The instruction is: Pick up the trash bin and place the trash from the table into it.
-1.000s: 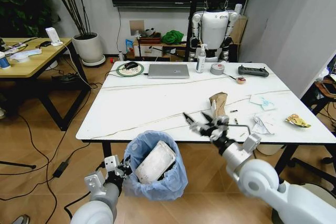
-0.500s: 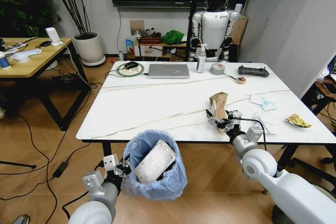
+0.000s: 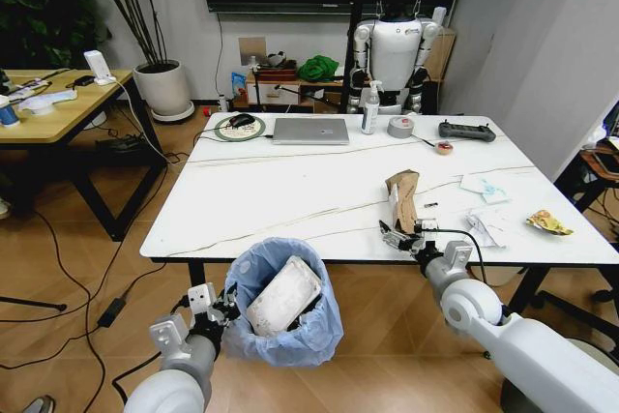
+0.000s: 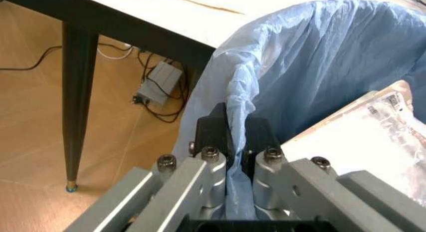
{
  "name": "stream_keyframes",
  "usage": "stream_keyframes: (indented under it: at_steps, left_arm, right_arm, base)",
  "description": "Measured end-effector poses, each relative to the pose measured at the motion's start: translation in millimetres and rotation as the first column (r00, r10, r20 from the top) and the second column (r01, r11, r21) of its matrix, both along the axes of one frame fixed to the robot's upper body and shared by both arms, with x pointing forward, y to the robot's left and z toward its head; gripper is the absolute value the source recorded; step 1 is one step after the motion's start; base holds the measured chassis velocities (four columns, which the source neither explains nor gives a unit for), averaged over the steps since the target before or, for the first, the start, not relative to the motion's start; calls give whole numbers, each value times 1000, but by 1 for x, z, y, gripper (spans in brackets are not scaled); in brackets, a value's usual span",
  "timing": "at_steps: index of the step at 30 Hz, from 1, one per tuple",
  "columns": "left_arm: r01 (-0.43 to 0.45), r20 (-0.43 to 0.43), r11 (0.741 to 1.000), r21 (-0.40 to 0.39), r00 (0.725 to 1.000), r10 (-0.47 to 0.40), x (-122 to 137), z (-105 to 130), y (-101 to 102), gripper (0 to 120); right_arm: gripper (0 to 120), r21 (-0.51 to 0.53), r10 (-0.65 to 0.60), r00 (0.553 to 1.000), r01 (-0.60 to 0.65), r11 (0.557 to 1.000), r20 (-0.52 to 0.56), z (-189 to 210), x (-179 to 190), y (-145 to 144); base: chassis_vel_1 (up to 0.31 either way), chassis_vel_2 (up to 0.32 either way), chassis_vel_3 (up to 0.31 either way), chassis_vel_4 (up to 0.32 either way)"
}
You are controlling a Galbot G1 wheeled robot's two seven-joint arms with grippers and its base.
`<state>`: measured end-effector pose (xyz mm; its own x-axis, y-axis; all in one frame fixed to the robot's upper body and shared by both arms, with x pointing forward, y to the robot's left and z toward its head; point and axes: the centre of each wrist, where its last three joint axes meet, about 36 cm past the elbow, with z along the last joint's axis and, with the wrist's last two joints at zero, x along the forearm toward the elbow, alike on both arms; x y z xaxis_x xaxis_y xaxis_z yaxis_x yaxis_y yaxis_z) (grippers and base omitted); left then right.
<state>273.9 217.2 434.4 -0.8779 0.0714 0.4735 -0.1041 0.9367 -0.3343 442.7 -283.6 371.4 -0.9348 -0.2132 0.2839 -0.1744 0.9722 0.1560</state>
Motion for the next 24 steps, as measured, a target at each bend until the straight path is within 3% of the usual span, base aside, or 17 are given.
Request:
stream_keyframes:
  at_steps: [5, 10, 17, 19, 21, 24]
  left_arm:
    - [-1, 0, 1000, 0, 1000, 1, 1, 0, 0, 0]
    - [-3, -1, 1000, 1, 1000, 3, 2, -2, 1, 0]
    - [-3, -1, 1000, -2, 1000, 3, 3, -2, 1, 0]
    - [-4, -1, 1000, -2, 1000, 4, 4, -3, 1, 0]
    - [-4, -1, 1000, -2, 1000, 4, 4, -3, 1, 0]
    - [-4, 0, 1000, -2, 1000, 4, 5, -3, 1, 0]
  right_arm:
    - [90, -2, 5, 1000, -5, 1000, -5, -3, -1, 0]
    - [68, -13, 8, 1000, -8, 1000, -10, -8, -2, -5]
    - [47, -20, 6, 1000, -6, 1000, -7, -11, 0, -6]
    - [36, -21, 9, 1000, -9, 1000, -4, -11, 2, -7]
    - [34, -20, 9, 1000, -10, 1000, -3, -11, 3, -7]
    - [18, -18, 15, 1000, -15, 1000, -1, -12, 3, -8]
  base:
    - [0, 0, 0, 0]
    - [0, 0, 0, 0]
    - [0, 0, 0, 0]
    - [0, 0, 0, 0]
    - [0, 0, 0, 0]
    - [0, 0, 0, 0]
